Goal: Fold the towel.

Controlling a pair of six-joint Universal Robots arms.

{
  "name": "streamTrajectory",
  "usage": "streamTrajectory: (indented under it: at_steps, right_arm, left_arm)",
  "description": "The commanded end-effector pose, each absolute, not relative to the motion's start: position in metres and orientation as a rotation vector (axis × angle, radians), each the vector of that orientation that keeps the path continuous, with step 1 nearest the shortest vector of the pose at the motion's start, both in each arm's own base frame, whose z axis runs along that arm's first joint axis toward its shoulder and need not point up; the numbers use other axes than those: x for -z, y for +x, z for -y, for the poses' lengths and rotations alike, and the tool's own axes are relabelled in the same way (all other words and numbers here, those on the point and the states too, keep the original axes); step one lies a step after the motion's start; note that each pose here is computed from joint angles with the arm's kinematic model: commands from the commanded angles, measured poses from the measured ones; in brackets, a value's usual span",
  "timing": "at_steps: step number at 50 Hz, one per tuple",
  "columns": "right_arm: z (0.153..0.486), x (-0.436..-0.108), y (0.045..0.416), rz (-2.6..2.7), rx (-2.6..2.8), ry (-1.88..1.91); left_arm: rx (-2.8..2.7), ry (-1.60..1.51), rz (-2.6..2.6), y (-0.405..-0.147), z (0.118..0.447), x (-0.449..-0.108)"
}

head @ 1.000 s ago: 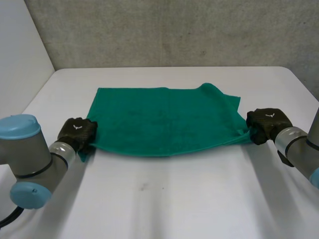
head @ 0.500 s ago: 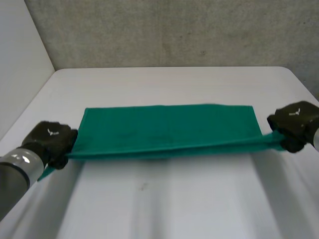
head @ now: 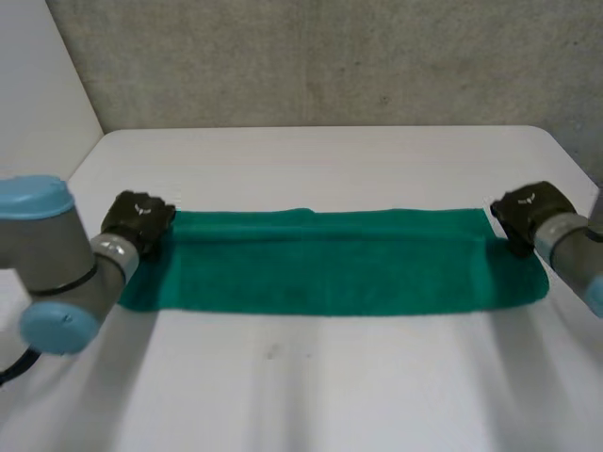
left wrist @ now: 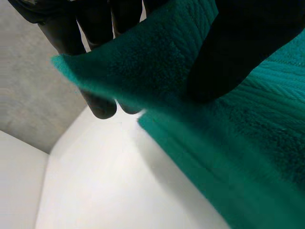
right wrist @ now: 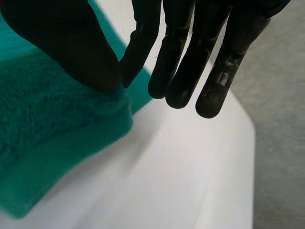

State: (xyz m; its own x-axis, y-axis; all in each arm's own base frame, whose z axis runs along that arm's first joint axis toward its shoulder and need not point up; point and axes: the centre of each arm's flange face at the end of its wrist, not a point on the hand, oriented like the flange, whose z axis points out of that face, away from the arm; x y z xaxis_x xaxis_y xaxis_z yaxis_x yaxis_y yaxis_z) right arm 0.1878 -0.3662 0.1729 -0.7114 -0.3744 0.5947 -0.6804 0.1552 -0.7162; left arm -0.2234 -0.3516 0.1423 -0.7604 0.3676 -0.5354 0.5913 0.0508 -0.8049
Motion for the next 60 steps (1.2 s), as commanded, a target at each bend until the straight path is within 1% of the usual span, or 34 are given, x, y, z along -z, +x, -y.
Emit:
streamTrajectory:
  at_steps: [1,5,9,15,23,25,28,29,33,36,38,44,46,48,52,59,60]
  right_arm:
    - [0.402,-0.163,0.209,2.072,-1.642,0.979]
    - [0.415,-0.145,0.232,2.047,-1.67,1.009]
    - [0.426,-0.135,0.235,2.027,-1.677,0.981]
    - [0.444,-0.136,0.236,1.951,-1.736,0.919]
    - [0.443,-0.135,0.233,1.994,-1.744,0.885]
    - [0.442,-0.14,0.233,2.012,-1.764,0.861]
    - [0.436,-0.162,0.229,2.054,-1.819,0.79]
    - [0.43,-0.176,0.229,2.081,-1.848,0.769]
    - [0.413,-0.202,0.233,2.172,-1.934,0.788]
    - [0.405,-0.212,0.235,2.229,-1.98,0.831]
    - [0.403,-0.215,0.23,2.288,-1.987,0.862]
    - [0.412,-0.223,0.219,2.33,-2.008,0.862]
    - [0.422,-0.212,0.219,2.367,-2.012,0.834]
    - [0.434,-0.192,0.222,2.411,-2.002,0.807]
    - [0.449,-0.172,0.226,2.475,-1.995,0.755]
    - [0.46,-0.139,0.23,2.634,-1.927,0.682]
    - [0.46,-0.139,0.23,2.634,-1.927,0.682]
  left_arm:
    - [1.804,0.963,-2.07,-0.233,0.392,-0.122]
    - [1.795,1.022,-2.02,-0.242,0.401,-0.107]
    - [1.861,1.027,-1.95,-0.253,0.409,-0.106]
    - [1.955,0.98,-1.855,-0.257,0.422,-0.111]
    - [1.949,0.992,-1.865,-0.257,0.417,-0.106]
    - [1.945,0.995,-1.867,-0.257,0.416,-0.105]
    - [1.947,0.996,-1.865,-0.257,0.414,-0.107]
    - [1.95,1.001,-1.864,-0.258,0.411,-0.109]
    - [1.949,1.011,-1.865,-0.259,0.4,-0.119]
    - [1.945,1.013,-1.869,-0.258,0.395,-0.125]
    - [1.945,1.01,-1.871,-0.255,0.389,-0.132]
    - [1.956,0.997,-1.862,-0.251,0.377,-0.149]
    - [1.959,0.989,-1.863,-0.249,0.372,-0.155]
    - [1.959,0.987,-1.87,-0.248,0.367,-0.158]
    - [1.951,0.993,-1.879,-0.246,0.358,-0.16]
    - [1.922,1.012,-1.909,-0.242,0.344,-0.157]
    - [1.919,1.014,-1.912,-0.241,0.344,-0.156]
